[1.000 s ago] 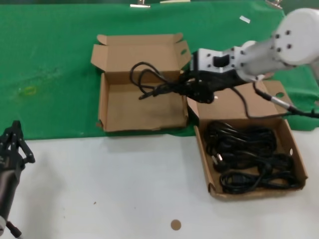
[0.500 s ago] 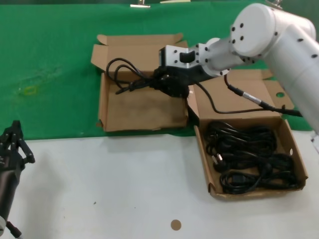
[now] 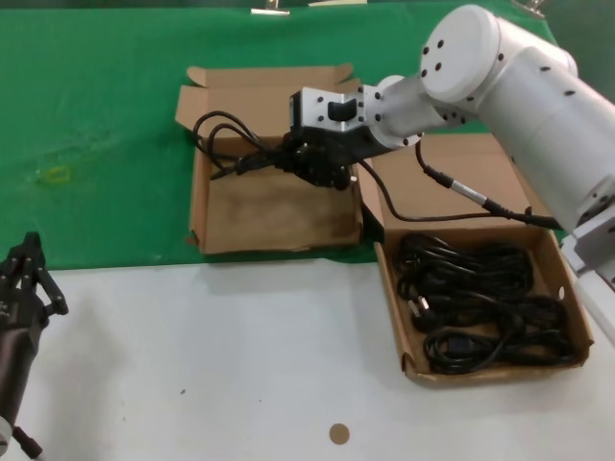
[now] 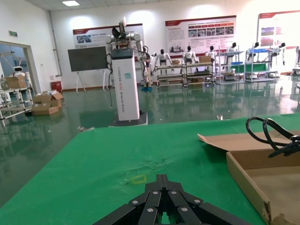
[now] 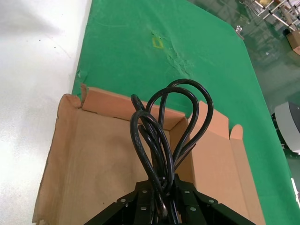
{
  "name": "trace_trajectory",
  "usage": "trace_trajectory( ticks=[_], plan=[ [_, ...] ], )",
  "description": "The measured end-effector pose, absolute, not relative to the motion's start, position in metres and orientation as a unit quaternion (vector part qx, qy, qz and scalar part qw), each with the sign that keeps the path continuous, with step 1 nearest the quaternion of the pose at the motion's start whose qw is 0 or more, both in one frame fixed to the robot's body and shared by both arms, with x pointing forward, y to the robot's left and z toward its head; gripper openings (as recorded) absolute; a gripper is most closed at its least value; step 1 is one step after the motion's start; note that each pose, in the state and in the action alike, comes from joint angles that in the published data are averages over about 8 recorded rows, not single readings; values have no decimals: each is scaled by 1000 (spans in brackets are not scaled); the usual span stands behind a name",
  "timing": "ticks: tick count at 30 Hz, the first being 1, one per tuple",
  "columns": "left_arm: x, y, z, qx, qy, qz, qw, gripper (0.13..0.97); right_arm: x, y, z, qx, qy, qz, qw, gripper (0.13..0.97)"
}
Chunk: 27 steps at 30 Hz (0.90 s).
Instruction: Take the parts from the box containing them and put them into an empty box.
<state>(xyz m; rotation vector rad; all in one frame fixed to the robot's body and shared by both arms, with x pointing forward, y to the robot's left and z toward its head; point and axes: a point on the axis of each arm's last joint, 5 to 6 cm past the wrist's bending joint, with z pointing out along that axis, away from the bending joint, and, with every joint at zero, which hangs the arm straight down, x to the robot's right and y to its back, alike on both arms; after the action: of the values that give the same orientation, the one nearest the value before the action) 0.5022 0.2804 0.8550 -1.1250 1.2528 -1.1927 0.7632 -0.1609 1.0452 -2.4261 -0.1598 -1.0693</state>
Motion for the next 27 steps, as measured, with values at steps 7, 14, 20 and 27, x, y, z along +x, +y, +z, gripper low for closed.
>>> trace_trajectory(
  ticks=[7, 14, 20, 27],
  plan=[
    [502, 280, 855, -468, 521, -496, 513, 144, 766, -162, 1042, -887, -55, -391, 239, 223],
    [502, 280, 855, -468, 521, -496, 513, 144, 767, -164, 1040, -884, -56, -394, 244, 282],
    [502, 280, 855, -468, 521, -496, 513, 144, 768, -165, 1039, -882, -56, -397, 248, 358],
    [502, 280, 855, -468, 521, -496, 513, 152, 766, -165, 1031, -877, -49, -400, 260, 451]
  ],
)
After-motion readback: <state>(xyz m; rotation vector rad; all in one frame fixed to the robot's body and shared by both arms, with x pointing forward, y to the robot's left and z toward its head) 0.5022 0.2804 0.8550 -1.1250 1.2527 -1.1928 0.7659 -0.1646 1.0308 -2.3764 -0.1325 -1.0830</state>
